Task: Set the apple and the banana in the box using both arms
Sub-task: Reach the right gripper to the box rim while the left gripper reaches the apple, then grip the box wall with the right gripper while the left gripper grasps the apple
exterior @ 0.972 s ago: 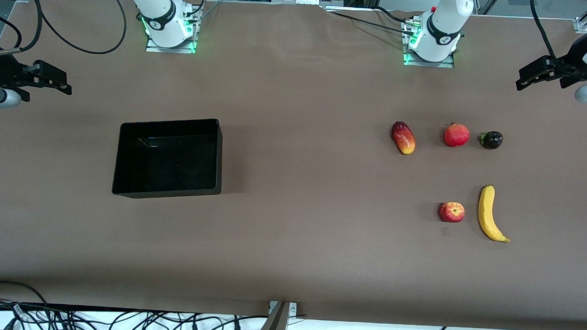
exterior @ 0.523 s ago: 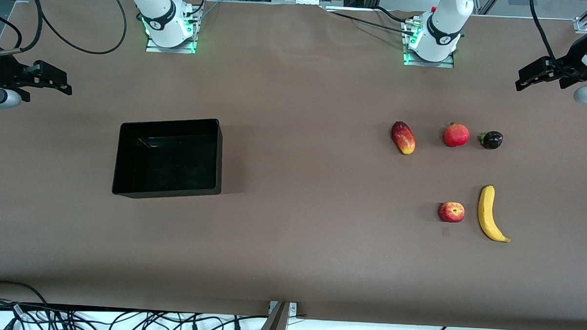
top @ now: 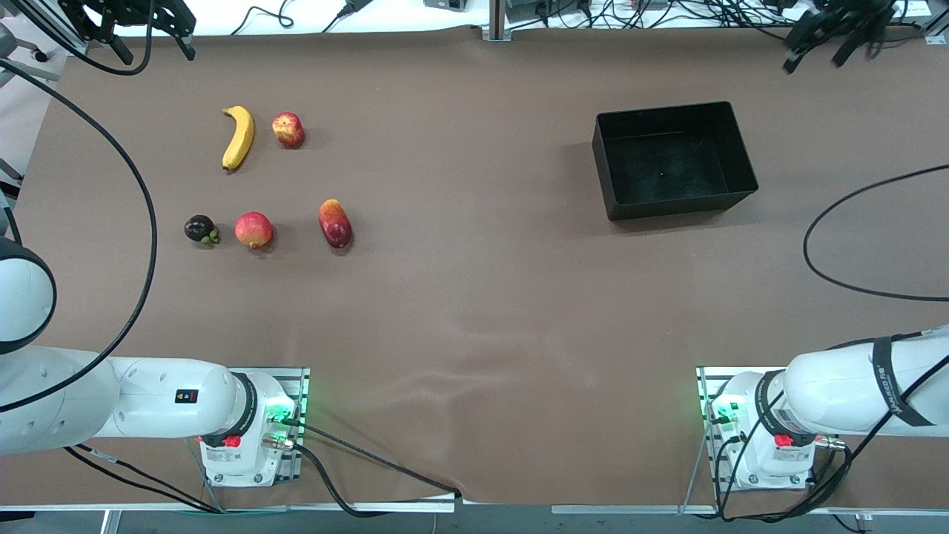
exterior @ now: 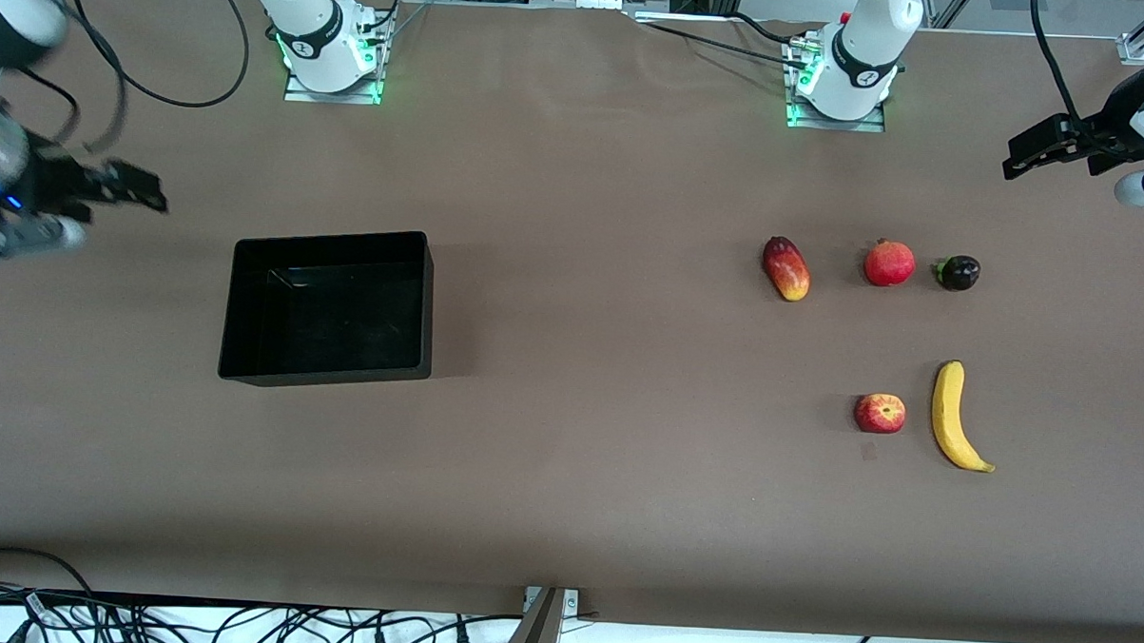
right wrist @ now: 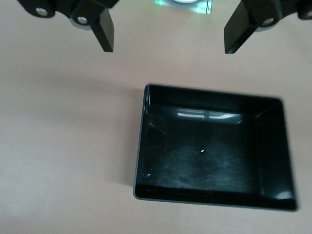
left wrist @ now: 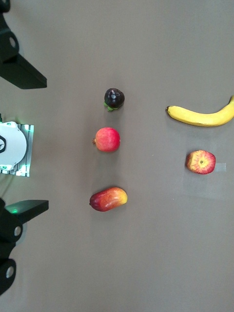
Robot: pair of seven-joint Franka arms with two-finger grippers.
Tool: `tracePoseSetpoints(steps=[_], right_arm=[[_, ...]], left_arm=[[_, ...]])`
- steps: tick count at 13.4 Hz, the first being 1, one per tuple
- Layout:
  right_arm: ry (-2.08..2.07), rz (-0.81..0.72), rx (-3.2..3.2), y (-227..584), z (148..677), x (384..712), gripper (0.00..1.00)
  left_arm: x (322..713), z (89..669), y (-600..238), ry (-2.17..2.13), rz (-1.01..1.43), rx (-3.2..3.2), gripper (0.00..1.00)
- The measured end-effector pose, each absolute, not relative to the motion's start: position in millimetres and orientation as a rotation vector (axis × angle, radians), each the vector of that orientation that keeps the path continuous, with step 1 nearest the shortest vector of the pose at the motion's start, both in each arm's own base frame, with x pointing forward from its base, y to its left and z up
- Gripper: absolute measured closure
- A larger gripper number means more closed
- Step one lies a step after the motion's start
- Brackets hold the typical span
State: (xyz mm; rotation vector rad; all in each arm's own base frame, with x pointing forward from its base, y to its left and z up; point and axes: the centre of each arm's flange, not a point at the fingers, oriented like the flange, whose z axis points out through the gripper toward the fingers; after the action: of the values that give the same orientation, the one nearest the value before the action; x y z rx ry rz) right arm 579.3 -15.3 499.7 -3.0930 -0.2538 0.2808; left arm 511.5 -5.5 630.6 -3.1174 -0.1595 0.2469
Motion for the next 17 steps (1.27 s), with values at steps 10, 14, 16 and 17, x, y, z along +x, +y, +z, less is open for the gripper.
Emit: tracePoseSetpoints(steps=[10, 14, 16, 17], right_arm=[[-0.188, 0.229, -3.104, -24, 284, 579, 0.01], [-0.184, 0.248, -3.099, -25, 255, 579, 0.2], [-0.179, 0.26, -3.097, -26, 234, 575, 0.44], [-0.177, 0.273, -3.096, -26, 225, 573, 0.56]], left_arm=[[633, 445, -17, -0.271, 0.103, -3.142, 0.0], [660, 375, -20, -0.3, -0.03, -3.149, 0.0], [667, 338, -20, -0.317, -0.131, -3.151, 0.0], [670, 318, -20, -0.321, -0.165, -3.151, 0.0]])
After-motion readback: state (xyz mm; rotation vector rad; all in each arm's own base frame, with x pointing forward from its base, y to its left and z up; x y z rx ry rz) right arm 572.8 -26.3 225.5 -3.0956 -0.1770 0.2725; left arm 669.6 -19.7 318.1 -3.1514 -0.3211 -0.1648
